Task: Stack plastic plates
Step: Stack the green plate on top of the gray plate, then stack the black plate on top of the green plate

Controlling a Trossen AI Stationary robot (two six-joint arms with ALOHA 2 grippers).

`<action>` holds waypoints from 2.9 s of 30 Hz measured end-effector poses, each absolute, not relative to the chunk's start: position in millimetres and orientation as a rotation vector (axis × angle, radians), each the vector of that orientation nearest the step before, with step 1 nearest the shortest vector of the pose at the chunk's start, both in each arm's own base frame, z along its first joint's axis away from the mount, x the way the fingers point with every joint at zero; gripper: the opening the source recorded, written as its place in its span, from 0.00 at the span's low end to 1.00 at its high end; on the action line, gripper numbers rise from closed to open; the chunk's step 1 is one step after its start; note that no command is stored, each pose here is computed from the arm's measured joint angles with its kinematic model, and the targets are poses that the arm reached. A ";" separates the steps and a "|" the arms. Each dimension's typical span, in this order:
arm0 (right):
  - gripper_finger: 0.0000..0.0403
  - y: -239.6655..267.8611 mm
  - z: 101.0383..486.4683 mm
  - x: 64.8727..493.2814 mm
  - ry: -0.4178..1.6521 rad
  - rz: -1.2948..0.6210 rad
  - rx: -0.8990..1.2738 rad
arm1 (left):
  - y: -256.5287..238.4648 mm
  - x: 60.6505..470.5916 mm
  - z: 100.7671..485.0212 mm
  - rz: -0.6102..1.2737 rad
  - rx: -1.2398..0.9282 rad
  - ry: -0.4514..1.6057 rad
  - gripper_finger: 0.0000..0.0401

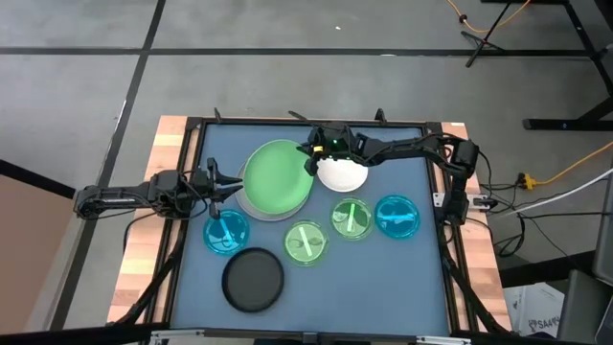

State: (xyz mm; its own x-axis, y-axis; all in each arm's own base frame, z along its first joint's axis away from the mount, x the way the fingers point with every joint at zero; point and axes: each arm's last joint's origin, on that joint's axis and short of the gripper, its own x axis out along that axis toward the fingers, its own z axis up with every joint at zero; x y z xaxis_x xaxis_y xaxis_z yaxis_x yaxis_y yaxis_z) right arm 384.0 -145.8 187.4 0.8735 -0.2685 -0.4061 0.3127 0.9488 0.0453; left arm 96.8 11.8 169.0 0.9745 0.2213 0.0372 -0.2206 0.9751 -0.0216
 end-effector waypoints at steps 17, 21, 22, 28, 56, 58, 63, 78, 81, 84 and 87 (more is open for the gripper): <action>0.08 -145.2 186.6 383.9 0.416 -0.303 0.112 | 11.9 96.8 169.1 0.226 -0.016 -0.039 0.20; 0.11 -145.2 186.6 383.9 0.416 -0.303 0.111 | 11.9 96.8 168.9 0.226 -0.016 -0.038 0.20; 0.12 -145.3 186.6 383.8 0.416 -0.303 0.111 | 11.9 96.8 169.0 0.226 -0.016 -0.038 0.20; 0.15 -145.4 186.5 383.7 0.417 -0.305 0.110 | 11.9 96.8 169.0 0.227 -0.016 -0.038 0.20; 0.15 -142.8 189.6 383.0 0.422 -0.197 0.033 | 11.7 94.6 185.9 0.220 -0.058 -0.221 0.20; 0.15 -141.4 195.2 381.5 0.413 -0.164 0.008 | 11.7 94.3 187.5 0.216 -0.079 -0.239 0.20; 0.15 -136.8 216.3 371.6 0.425 -0.122 -0.089 | 11.5 94.2 191.1 0.203 -0.150 -0.260 0.20; 0.15 -123.8 277.0 316.3 0.638 -0.286 -0.376 | 12.7 110.8 223.8 0.203 -0.186 -0.162 0.20; 0.15 -122.9 283.1 309.9 0.658 -0.330 -0.396 | 13.2 118.5 231.4 0.203 -0.202 -0.130 0.20; 0.15 -123.3 284.6 307.9 0.674 -0.360 -0.422 | 13.1 128.6 239.1 0.179 -0.212 -0.089 0.20; 0.15 -123.7 284.5 307.6 0.682 -0.368 -0.438 | 11.7 140.6 245.4 0.141 -0.246 -0.040 0.20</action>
State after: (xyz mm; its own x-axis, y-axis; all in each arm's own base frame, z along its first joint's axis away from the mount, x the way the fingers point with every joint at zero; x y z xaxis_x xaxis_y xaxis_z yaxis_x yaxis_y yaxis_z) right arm 307.6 -123.7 284.5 0.7188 -0.4613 -0.5202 0.1817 0.8469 -0.4998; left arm 140.6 11.7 245.4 0.9893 0.1439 0.0224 -0.1341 0.9601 -0.2454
